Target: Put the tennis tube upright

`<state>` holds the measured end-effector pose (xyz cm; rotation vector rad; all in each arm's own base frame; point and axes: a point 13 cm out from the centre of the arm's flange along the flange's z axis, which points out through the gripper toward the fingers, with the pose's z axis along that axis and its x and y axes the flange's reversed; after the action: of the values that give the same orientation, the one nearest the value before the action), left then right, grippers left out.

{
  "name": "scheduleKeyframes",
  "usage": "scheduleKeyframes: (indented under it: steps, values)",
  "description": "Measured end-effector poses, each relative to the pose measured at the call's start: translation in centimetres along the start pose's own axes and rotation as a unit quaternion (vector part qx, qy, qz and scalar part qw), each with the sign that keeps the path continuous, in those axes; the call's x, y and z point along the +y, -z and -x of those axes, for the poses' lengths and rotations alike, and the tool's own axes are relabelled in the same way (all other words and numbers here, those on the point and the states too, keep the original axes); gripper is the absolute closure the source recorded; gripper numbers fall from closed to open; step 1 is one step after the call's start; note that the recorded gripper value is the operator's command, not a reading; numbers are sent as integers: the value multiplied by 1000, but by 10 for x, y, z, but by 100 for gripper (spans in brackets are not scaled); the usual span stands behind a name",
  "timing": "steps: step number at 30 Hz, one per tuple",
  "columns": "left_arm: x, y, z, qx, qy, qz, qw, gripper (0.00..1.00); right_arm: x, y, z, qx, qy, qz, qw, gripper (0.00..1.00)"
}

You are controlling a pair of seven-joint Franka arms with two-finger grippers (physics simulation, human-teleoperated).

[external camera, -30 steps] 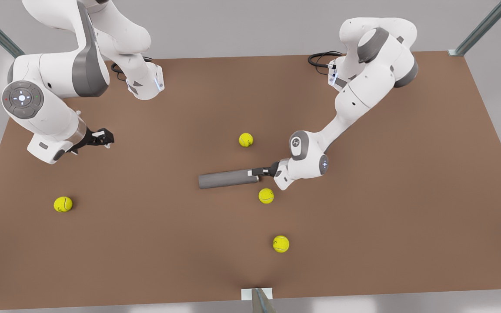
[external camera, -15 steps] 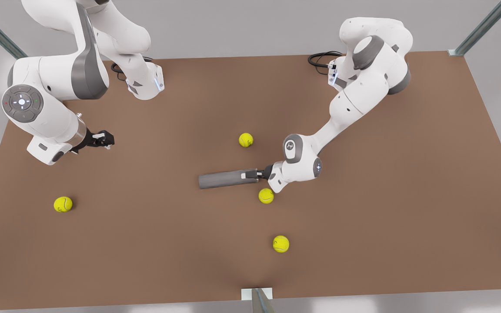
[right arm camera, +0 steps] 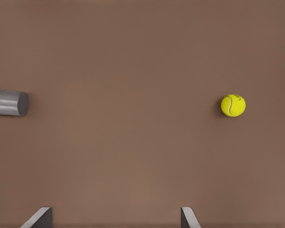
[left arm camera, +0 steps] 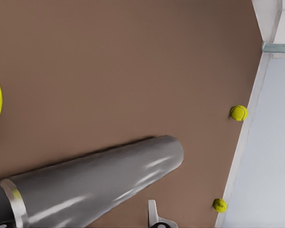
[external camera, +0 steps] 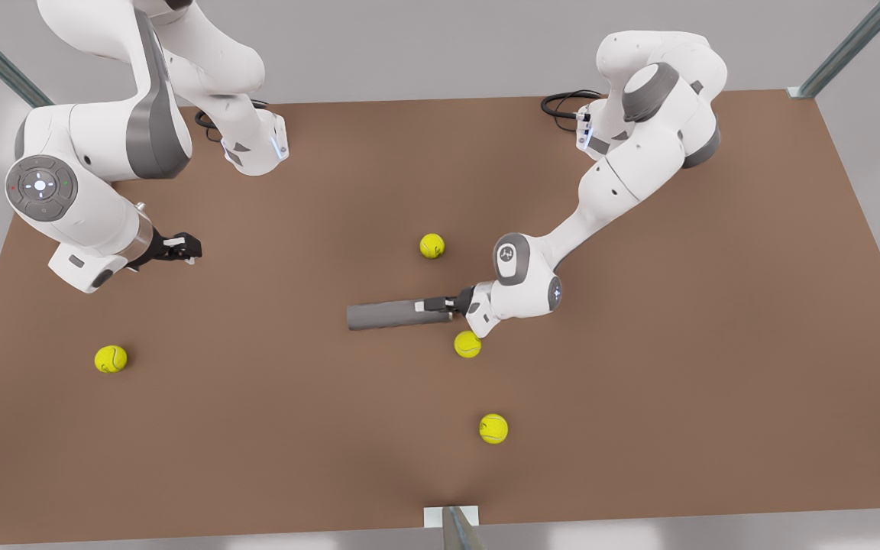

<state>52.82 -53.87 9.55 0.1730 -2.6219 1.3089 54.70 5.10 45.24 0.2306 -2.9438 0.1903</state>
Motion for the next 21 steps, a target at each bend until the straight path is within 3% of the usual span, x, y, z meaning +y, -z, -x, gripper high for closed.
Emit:
scheduleKeyframes:
  steps: [17,19,21]
  values:
    - [-60,32,-4,4,10,-65,998,0,-4,-5,4,4,-9,12,1000,0]
    - [-63,40,-1,3,13,-73,997,21,-4,-7,4,6,-10,13,1000,0]
    - [-65,43,-1,3,15,-75,997,31,-3,-8,5,6,-9,14,1000,0]
